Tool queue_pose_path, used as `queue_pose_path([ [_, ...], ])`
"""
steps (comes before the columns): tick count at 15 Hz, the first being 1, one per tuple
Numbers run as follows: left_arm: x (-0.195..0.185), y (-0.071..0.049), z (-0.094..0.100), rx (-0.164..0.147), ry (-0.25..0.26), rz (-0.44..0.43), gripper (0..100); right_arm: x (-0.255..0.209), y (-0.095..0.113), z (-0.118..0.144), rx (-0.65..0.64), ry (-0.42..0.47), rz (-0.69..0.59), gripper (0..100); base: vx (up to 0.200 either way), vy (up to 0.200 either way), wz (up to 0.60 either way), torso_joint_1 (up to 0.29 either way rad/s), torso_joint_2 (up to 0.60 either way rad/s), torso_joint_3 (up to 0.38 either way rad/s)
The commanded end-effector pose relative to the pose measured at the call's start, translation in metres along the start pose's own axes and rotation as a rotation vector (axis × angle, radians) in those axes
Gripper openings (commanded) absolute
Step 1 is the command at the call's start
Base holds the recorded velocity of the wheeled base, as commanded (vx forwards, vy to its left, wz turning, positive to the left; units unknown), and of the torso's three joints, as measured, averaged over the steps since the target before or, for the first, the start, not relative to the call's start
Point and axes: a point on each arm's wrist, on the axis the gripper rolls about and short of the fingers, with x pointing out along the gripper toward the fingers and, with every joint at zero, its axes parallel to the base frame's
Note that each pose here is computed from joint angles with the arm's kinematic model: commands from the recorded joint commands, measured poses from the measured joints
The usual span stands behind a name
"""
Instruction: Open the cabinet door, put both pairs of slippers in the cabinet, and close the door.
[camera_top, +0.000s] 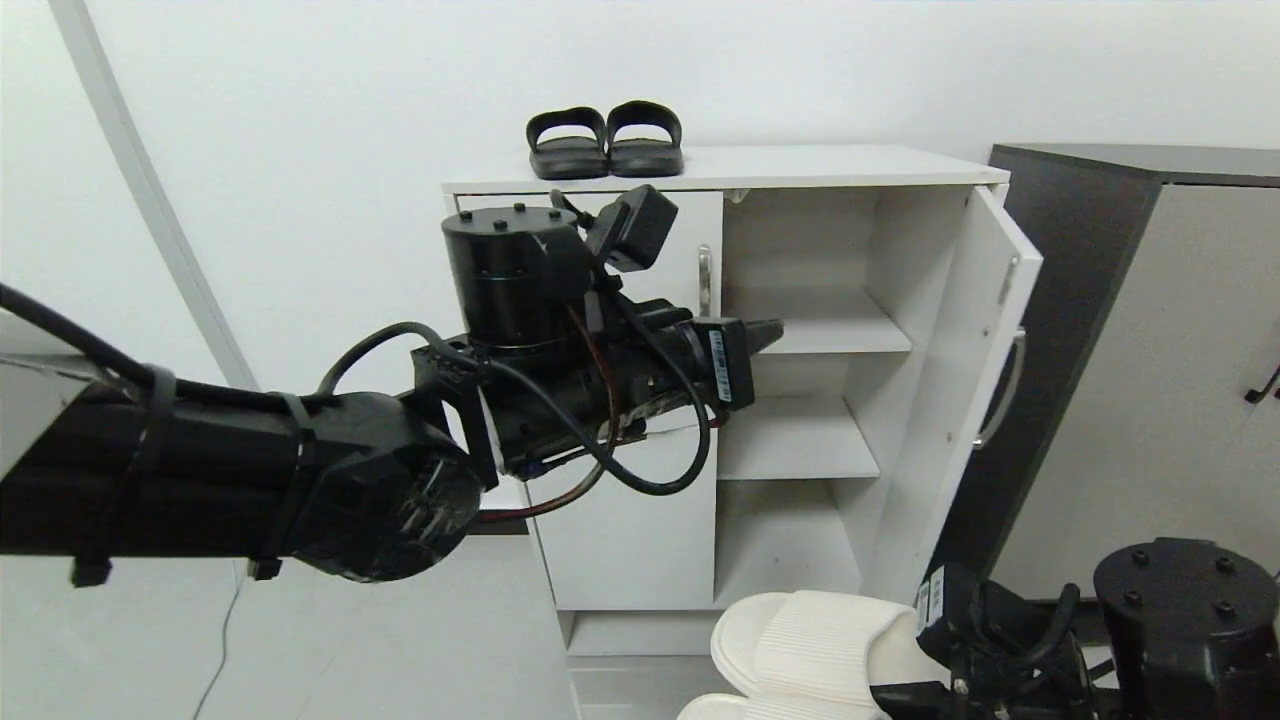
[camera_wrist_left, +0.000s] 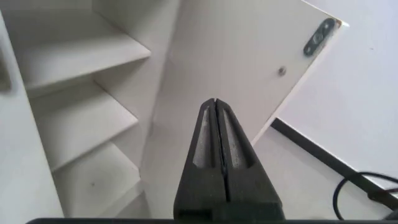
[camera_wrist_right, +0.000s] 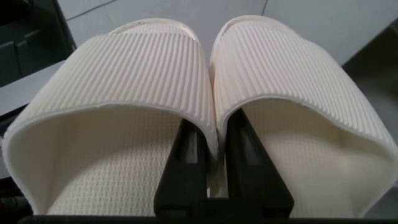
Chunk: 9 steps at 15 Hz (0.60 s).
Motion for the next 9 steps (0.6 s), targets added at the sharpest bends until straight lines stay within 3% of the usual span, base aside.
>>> queue_pose_path([
  [1,-0.039,0.009,0.011,0.013,-0.02,0.068,0,0.0,-0.001,0.0,0.001,0.001,-0.003,0,0.0,0.0,0.0,0.0,0.0,0.0],
  [4,-0.106,0.019,0.008,0.005,-0.018,0.188,0,0.0,-0.002,0.001,0.001,-0.007,-0.008,0,0.0,0.0,0.0,0.0,0.0,0.0],
  [6,-0.16,0.007,0.007,0.016,-0.059,0.24,0,0.001,-0.005,0.0,0.009,-0.003,-0.017,0,0.0,0.0,0.0,0.0,0.0,0.0],
  [8,-0.198,-0.006,-0.009,0.012,-0.042,0.295,0,0.003,-0.008,-0.002,0.019,0.01,-0.028,0,0.0,0.0,0.0,0.0,0.0,0.0],
  [9,-0.224,-0.014,-0.029,0.042,-0.004,0.373,0,0.006,-0.011,-0.004,0.025,0.019,-0.033,0,0.0,0.0,0.0,0.0,0.0,0.0],
])
